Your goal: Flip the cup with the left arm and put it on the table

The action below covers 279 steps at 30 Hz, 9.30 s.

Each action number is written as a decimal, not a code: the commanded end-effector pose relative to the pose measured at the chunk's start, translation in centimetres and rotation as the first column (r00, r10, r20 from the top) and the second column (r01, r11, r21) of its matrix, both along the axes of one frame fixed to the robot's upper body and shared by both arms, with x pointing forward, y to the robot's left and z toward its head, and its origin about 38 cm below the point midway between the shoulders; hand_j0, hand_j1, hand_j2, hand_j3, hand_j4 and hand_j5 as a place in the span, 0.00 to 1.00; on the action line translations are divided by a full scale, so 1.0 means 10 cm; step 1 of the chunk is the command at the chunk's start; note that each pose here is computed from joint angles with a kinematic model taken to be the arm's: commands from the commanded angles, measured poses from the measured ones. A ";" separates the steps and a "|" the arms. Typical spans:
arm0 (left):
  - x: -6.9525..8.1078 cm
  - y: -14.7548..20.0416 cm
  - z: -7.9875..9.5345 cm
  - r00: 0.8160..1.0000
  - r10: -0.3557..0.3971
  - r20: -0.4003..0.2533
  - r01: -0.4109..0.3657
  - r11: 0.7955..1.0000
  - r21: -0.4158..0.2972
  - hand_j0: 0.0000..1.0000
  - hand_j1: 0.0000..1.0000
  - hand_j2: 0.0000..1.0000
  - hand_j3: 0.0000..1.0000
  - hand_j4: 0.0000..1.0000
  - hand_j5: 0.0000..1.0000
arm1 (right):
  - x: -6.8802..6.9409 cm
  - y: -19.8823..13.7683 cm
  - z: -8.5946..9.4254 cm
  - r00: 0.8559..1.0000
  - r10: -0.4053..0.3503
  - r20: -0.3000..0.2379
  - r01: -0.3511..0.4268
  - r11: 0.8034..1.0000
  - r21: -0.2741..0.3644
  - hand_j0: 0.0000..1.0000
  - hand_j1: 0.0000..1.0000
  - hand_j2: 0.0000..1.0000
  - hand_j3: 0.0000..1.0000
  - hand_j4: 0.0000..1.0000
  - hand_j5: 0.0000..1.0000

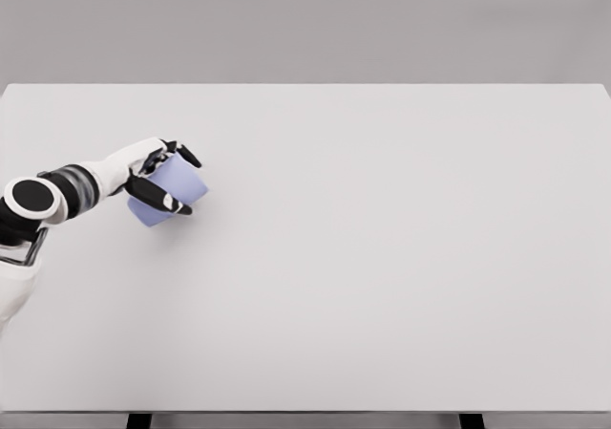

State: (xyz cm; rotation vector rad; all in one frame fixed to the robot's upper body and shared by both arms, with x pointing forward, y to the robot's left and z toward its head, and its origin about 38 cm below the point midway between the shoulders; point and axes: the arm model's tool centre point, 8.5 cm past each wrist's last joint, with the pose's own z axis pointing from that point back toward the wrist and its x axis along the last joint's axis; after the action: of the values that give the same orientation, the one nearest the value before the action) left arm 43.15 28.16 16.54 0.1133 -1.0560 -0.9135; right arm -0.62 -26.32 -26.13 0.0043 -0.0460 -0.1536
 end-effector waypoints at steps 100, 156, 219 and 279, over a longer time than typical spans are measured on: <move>0.11 0.83 -0.98 0.874 0.217 0.435 0.121 0.769 -0.627 0.64 0.64 0.64 0.64 0.64 0.64 | 0.00 0.00 0.00 1.000 0.001 -0.001 -0.001 1.000 0.000 1.00 1.00 1.00 1.00 1.00 1.00; 0.05 0.78 -0.94 0.867 0.199 0.456 0.150 0.769 -0.621 0.97 0.97 0.97 0.97 0.97 0.97 | 0.00 0.00 0.00 1.000 -0.001 0.000 0.001 1.000 0.000 1.00 1.00 1.00 1.00 1.00 1.00; -0.05 0.92 -0.78 0.840 0.200 0.505 0.174 0.782 -0.598 1.00 1.00 1.00 1.00 1.00 1.00 | 0.00 0.00 0.00 1.000 -0.001 -0.001 0.001 1.000 0.000 1.00 1.00 1.00 1.00 1.00 1.00; -0.20 1.36 -0.32 0.788 0.148 0.598 0.206 0.851 -0.482 1.00 1.00 1.00 1.00 1.00 1.00 | 0.00 0.00 0.00 1.000 -0.001 0.000 0.001 1.000 0.000 1.00 1.00 1.00 1.00 1.00 1.00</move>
State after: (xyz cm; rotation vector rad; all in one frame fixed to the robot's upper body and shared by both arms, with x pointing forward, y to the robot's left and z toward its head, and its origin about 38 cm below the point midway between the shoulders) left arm 41.18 41.16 12.06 -0.0922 -1.8949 -0.5514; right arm -0.63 -26.32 -26.13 0.0043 -0.0458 -0.1537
